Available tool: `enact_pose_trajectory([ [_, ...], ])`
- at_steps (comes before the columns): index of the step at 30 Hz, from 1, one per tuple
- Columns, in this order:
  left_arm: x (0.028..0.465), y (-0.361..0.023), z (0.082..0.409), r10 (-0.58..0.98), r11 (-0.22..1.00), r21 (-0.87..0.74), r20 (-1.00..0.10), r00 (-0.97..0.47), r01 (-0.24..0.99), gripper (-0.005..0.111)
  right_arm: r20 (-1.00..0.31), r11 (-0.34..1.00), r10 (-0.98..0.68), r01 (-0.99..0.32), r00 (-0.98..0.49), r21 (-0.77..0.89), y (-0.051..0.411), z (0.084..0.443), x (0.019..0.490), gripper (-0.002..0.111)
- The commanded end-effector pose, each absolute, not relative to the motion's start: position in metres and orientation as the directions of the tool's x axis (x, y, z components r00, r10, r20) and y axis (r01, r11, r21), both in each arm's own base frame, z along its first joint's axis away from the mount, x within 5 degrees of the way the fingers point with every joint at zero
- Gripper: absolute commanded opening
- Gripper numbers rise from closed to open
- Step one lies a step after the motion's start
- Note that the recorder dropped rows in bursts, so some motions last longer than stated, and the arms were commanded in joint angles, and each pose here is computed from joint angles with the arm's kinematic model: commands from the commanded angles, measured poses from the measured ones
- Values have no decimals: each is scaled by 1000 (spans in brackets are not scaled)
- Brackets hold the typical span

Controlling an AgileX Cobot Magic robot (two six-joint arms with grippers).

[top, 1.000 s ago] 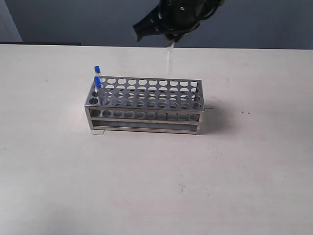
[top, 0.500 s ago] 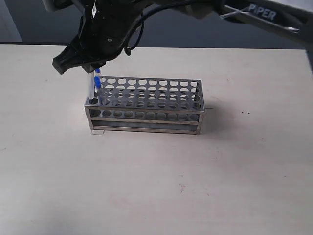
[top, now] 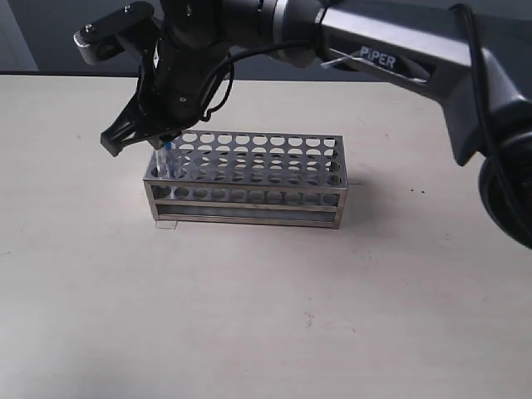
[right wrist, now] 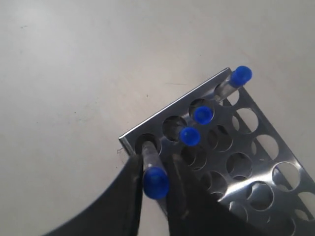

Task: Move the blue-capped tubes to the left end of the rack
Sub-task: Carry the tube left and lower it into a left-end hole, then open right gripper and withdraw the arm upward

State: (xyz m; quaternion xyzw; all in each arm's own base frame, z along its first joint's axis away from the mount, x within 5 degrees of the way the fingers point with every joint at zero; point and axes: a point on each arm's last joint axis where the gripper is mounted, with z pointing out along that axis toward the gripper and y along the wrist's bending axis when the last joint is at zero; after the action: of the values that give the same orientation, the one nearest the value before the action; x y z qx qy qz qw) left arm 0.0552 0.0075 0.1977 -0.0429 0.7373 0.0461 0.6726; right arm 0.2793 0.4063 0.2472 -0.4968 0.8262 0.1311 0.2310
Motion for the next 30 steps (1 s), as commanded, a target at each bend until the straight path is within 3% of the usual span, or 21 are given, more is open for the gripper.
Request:
enact_pose_trajectory([
  [1, 56, 7, 197, -8, 993, 3, -996, -93, -119, 0, -532, 470, -755, -882, -383, -32, 410, 241, 286, 0],
  [12, 56, 7, 197, -8, 993, 3, -996, -93, -119, 0, -534, 509, -729, -861, -429, -3, 420, 209, 293, 1],
  [15, 56, 7, 197, -8, 993, 3, -996, -93, -119, 0, -532, 516, -723, -856, -441, 9, 420, 208, 292, 14],
  [18, 56, 7, 197, -8, 993, 3, -996, -93, -119, 0, -515, 516, -731, -856, -448, 12, 418, 209, 291, 38],
  [25, 56, 7, 197, -8, 993, 3, -996, -93, -119, 0, -531, 528, -717, -849, -452, 11, 405, 254, 282, 42],
  [30, 56, 7, 197, -8, 993, 3, -996, -93, -119, 0, -471, 523, -760, -852, -448, -35, 382, 289, 270, 42],
])
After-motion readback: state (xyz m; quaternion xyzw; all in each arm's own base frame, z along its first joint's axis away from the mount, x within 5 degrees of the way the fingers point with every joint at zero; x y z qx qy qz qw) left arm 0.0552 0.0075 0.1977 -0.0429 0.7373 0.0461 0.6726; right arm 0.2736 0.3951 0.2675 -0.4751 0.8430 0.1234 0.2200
